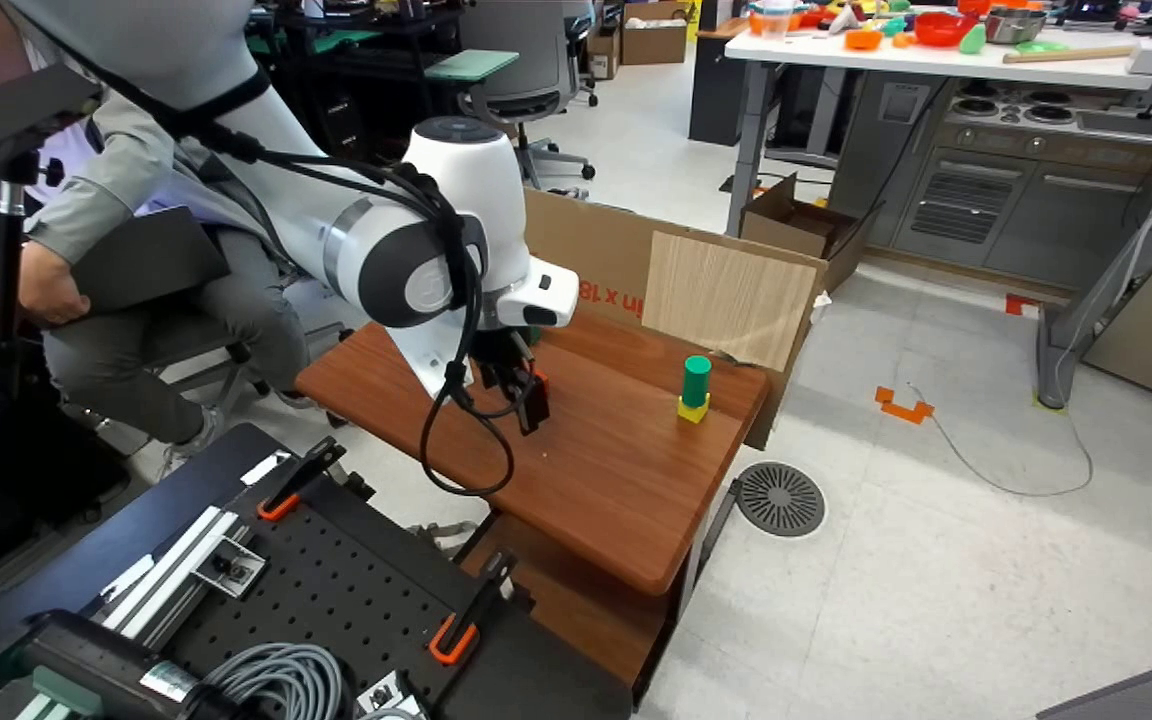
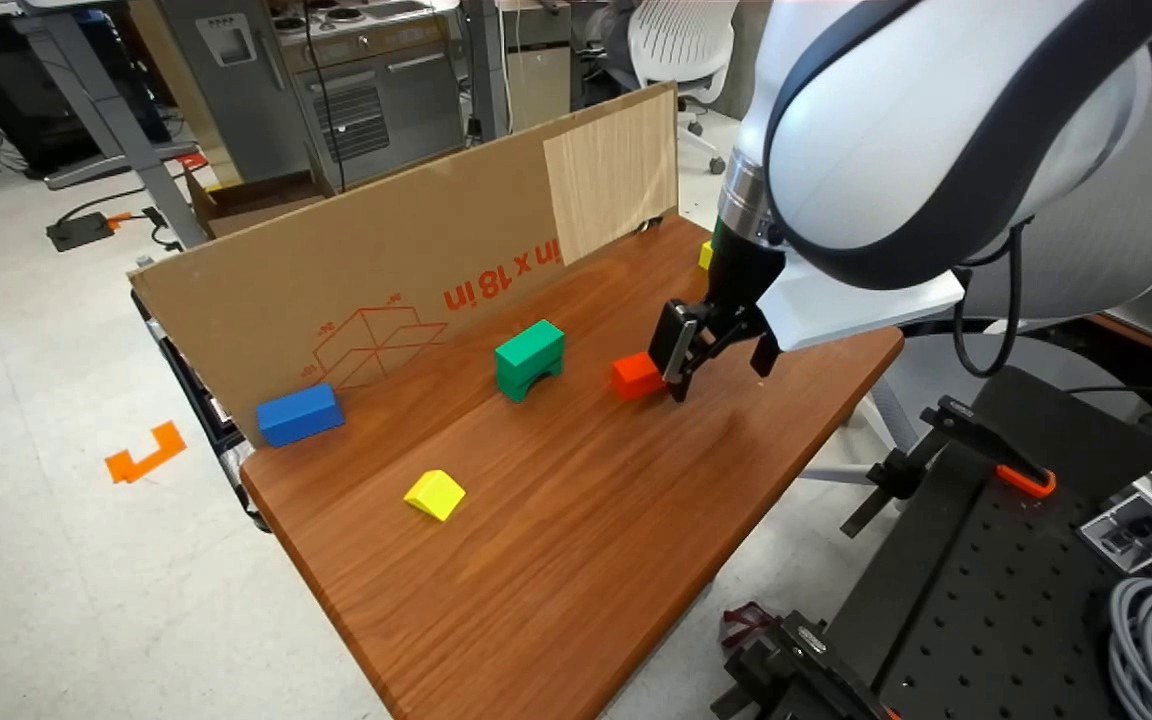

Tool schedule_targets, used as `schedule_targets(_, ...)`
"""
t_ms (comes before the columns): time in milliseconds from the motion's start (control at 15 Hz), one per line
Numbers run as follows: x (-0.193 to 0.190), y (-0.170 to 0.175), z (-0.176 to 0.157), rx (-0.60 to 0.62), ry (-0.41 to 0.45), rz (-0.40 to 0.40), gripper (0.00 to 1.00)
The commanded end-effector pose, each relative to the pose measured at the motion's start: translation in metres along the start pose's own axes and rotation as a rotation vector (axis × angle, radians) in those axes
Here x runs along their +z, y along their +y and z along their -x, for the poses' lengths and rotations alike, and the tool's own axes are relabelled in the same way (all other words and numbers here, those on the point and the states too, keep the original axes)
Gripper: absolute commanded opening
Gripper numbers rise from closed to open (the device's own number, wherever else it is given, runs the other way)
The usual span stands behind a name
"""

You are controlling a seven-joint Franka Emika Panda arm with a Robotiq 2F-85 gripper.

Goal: Put the orange block on the green block

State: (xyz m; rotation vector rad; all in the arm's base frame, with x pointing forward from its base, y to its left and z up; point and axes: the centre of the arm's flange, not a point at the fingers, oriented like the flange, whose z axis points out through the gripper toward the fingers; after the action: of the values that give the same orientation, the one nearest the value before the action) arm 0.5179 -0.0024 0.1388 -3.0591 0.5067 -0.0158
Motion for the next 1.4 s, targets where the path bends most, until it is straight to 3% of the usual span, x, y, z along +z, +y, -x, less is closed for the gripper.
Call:
schedule_targets(0,0.007,-0.011,-0.027,-0.005,-0.006,0.012,1.0)
schedule_targets(600,-0.007,-0.042,-0.062,-0.044,-0.037,0.01,1.0)
schedule_targets(1333,0.043,-0.052,-0.07,-0.084,-0.126,0.102,1.0)
